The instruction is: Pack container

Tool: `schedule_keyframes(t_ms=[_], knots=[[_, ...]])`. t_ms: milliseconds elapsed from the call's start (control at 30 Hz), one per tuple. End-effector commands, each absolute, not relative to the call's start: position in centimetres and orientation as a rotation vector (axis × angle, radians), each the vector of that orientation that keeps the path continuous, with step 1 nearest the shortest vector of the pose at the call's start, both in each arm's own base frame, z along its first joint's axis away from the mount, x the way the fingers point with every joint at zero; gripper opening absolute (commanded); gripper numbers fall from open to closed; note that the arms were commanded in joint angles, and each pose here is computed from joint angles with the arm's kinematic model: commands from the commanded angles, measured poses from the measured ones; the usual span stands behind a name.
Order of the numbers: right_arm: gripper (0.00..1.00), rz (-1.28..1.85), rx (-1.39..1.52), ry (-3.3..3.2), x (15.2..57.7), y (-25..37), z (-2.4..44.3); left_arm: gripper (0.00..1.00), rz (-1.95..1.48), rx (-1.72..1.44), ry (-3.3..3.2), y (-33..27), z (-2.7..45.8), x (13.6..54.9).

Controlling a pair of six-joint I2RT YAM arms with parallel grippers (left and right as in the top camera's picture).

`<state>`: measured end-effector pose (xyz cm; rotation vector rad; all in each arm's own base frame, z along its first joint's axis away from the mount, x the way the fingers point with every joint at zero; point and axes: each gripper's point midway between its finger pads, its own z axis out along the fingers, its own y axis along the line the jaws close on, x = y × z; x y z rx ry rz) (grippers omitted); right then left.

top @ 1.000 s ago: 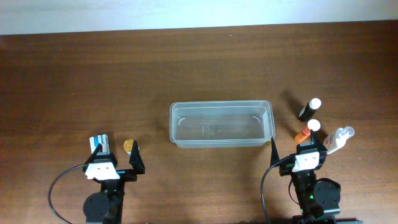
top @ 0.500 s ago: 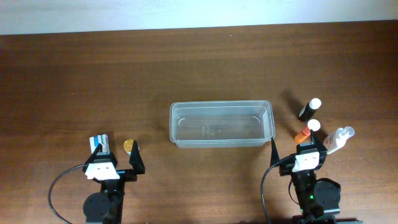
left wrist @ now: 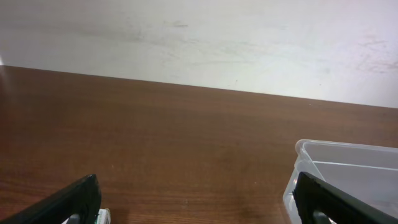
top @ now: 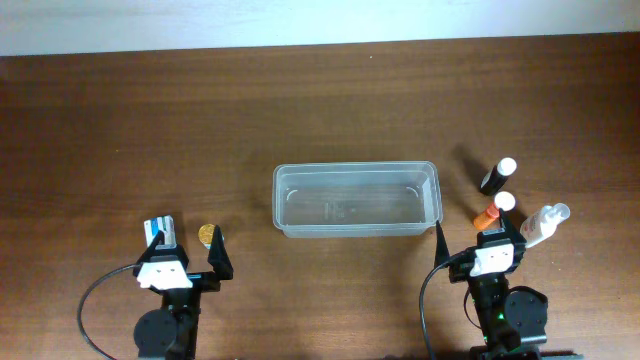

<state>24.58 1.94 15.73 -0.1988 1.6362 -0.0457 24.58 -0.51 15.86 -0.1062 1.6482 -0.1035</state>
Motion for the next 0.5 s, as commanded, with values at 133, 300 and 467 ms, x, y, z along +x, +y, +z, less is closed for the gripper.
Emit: schedule_keyframes(t_ms=[133,300,467], knots=[[0.98,0.092,-0.06,1.655,24.6,2.0,15.4,0.99,-0.118,-0.101,1.645,-0.7,15.7,24.6],[0.98,0.044,-0.016,1.666,24.6,1.1,15.3,0.99,-0.125,-0.095,1.685,-0.9,15.0,24.7],[0.98,0.074,0.029,1.701,24.0,0.9,17.4,0.99,-0.16,-0.063,1.699,-1.6,17.7,24.5]])
